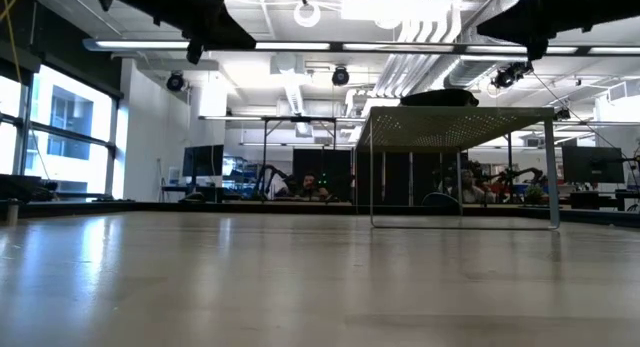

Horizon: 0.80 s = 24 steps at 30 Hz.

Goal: Pick & Place Mini shaped plates
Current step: Return to Home Position

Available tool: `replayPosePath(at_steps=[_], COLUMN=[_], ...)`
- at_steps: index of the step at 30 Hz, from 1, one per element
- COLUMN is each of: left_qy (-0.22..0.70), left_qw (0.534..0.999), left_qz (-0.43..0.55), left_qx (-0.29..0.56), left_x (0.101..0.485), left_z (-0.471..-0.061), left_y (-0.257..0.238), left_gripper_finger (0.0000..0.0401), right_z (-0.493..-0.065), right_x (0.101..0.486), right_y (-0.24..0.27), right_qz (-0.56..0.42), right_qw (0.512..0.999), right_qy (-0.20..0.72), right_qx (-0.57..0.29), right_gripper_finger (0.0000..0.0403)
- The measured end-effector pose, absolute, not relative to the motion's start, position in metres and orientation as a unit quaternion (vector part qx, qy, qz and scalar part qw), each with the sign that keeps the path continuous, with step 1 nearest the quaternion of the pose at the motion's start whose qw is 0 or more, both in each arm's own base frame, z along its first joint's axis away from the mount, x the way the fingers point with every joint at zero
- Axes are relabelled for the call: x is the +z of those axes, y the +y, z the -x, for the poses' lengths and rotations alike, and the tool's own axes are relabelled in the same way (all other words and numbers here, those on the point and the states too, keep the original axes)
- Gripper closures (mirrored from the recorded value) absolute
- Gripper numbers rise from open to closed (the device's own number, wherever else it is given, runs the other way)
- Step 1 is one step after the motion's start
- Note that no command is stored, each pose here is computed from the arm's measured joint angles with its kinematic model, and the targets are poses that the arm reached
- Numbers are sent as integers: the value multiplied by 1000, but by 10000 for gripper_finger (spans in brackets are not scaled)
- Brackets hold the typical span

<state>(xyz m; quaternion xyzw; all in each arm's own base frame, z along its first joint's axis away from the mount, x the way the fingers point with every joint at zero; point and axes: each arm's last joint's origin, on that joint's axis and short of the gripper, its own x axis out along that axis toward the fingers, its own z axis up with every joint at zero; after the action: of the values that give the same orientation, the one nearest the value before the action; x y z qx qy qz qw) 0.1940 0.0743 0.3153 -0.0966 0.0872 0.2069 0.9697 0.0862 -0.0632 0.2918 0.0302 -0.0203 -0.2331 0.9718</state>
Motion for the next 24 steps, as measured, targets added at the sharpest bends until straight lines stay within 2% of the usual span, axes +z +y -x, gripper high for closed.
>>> replayPosePath(at_steps=[8, 13, 19, 24], left_qy=[89, 55, -13, -26], left_qw=[972, 980, 983, 977], left_qz=[76, 51, 50, 49], left_qx=[203, 183, 178, 206], left_x=[316, 319, 295, 276], left_z=[-193, -195, -188, -169], left_y=[74, 73, 71, 65], left_gripper_finger=[400, 400, 400, 400], right_z=[-80, -77, -68, -69], right_x=[253, 231, 222, 214], right_y=[-59, -57, -49, -51], right_qz=[-26, -36, -25, -31], right_qw=[966, 958, 955, 951], right_qy=[-76, -86, -117, -84], right_qx=[-247, -270, -272, -294], right_gripper_finger=[395, 392, 391, 391])
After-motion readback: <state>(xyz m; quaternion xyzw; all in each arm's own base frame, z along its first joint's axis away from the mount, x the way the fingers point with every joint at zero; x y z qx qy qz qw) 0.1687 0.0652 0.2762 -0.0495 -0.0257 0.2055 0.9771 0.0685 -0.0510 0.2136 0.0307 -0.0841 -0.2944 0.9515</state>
